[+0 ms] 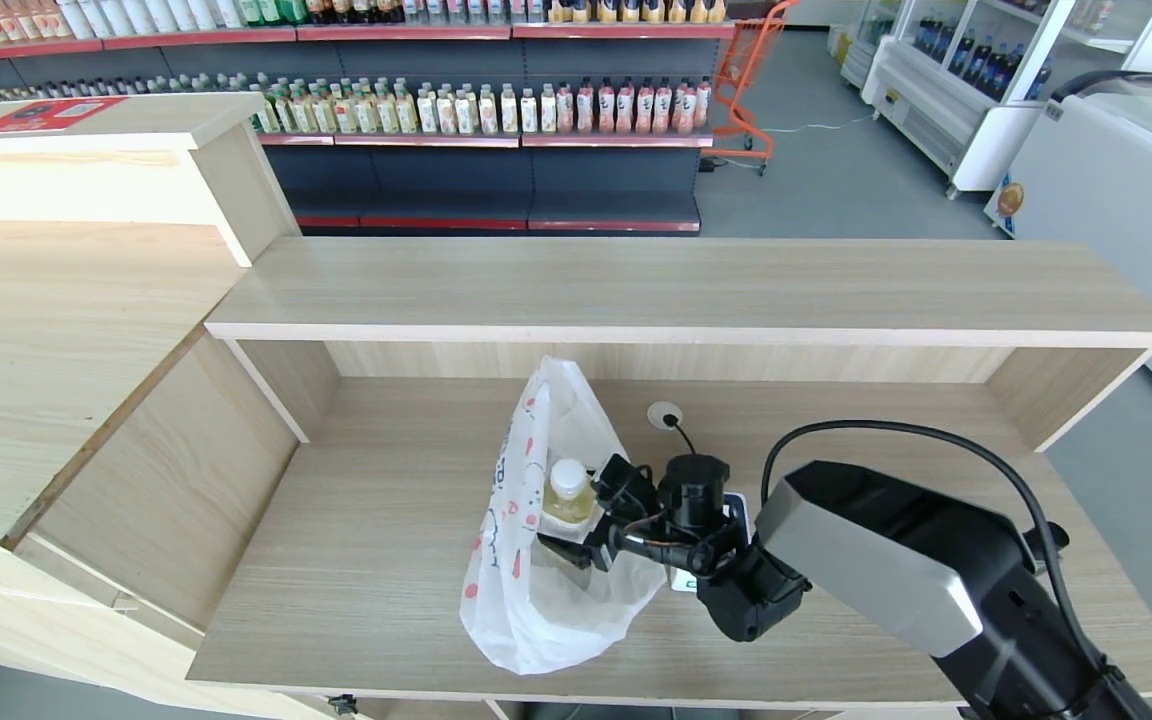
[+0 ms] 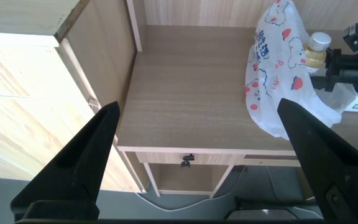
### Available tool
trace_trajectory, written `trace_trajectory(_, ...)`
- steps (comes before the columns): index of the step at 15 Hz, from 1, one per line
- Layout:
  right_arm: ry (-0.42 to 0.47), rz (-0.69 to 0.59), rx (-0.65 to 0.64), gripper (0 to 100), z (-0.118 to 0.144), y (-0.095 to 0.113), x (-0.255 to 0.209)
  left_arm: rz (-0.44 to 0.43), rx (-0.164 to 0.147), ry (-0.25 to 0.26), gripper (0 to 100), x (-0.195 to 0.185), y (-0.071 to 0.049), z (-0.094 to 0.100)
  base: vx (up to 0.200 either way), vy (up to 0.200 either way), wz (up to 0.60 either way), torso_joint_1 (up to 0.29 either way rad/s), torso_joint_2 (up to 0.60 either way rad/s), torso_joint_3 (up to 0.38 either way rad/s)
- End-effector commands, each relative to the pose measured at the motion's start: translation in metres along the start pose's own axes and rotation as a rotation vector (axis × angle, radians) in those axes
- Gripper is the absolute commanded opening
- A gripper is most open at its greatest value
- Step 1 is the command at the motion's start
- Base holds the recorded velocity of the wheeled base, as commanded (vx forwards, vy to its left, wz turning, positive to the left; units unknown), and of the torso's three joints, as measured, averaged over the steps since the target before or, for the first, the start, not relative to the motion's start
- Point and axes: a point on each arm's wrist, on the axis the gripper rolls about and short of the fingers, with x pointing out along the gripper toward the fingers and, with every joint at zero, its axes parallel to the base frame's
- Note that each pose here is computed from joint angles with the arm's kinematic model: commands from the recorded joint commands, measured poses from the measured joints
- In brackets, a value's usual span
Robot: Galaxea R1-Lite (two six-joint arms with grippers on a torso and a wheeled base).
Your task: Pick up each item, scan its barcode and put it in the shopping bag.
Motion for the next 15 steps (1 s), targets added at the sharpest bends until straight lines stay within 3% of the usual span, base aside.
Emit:
trace_trajectory(1,0.007,-0.006,0.036,100,0.008,-0.003,-0.008,0.0,0.0,-0.001,100,0.0,0.0,0.0,0.0,0.0,0.0,0.0,0.0,0.0)
trace_trajectory(6,-0.015,-0.049,0.323,100,0.059,-0.013,-0.035,0.0,0.0,-0.001,100,0.0,0.0,0.0,0.0,0.0,0.0,0.0,0.0,0.0)
trace_trajectory(8,-0.02,-0.15,0.458,100,0.092,-0.02,-0.06,0.0,0.0,-0.001,100,0.0,0.0,0.0,0.0,0.0,0.0,0.0,0.0,0.0)
trace_trajectory(13,0.074,-0.371,0.548,100,0.144,-0.049,-0.159,0.0,0.0,-0.001,100,0.0,0.0,0.0,0.0,0.0,0.0,0.0,0.0,0.0)
trace_trajectory(15,0.043,-0.416,0.575,100,0.174,-0.029,-0.213,0.0,0.0,-0.001,100,0.0,0.0,0.0,0.0,0.0,0.0,0.0,0.0,0.0)
